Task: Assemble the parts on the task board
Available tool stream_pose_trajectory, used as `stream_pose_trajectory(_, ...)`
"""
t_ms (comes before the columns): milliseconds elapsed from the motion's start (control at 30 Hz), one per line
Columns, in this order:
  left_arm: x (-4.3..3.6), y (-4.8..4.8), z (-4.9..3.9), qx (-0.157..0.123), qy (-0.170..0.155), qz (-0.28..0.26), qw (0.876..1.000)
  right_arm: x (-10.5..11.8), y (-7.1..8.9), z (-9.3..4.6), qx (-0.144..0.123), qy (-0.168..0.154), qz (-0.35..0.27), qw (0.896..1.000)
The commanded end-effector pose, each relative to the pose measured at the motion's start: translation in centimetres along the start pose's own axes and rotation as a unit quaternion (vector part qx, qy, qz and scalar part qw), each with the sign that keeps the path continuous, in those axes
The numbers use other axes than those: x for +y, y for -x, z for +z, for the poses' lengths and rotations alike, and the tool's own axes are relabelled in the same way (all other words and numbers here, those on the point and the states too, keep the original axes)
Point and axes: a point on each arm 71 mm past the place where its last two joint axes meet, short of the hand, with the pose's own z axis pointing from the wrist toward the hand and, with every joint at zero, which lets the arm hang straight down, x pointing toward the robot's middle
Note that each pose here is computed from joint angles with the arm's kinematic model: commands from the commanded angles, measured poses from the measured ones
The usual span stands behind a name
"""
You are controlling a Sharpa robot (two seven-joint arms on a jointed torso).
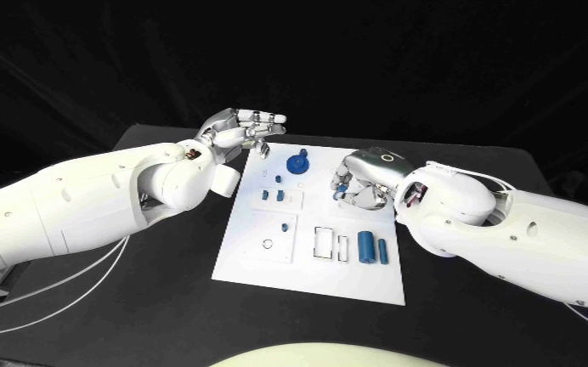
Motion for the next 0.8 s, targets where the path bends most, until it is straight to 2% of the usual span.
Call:
stream_pose_trajectory(33,-0.01,-0.28,0.11,0.008,-0.002,-0.005,1.000,1.3,0.6,-0.1,-0.026,0.016,0.011,0.999)
stream_pose_trajectory(200,0.03,-0.42,0.21,0.010,-0.002,-0.006,1.000,3.7,0.3,0.3,-0.029,0.048,0.026,0.998)
stream_pose_trajectory(433,0.08,-0.45,0.33,0.009,-0.003,-0.005,1.000,8.7,-2.1,1.4,-0.017,0.107,0.069,0.992)
stream_pose_trajectory(600,0.08,-0.45,0.36,0.009,-0.004,-0.005,1.000,10.6,-3.9,2.1,-0.004,0.126,0.088,0.988)
stream_pose_trajectory(800,0.06,-0.53,0.36,0.009,-0.005,-0.005,1.000,11.5,-6.0,2.8,0.012,0.129,0.101,0.986)
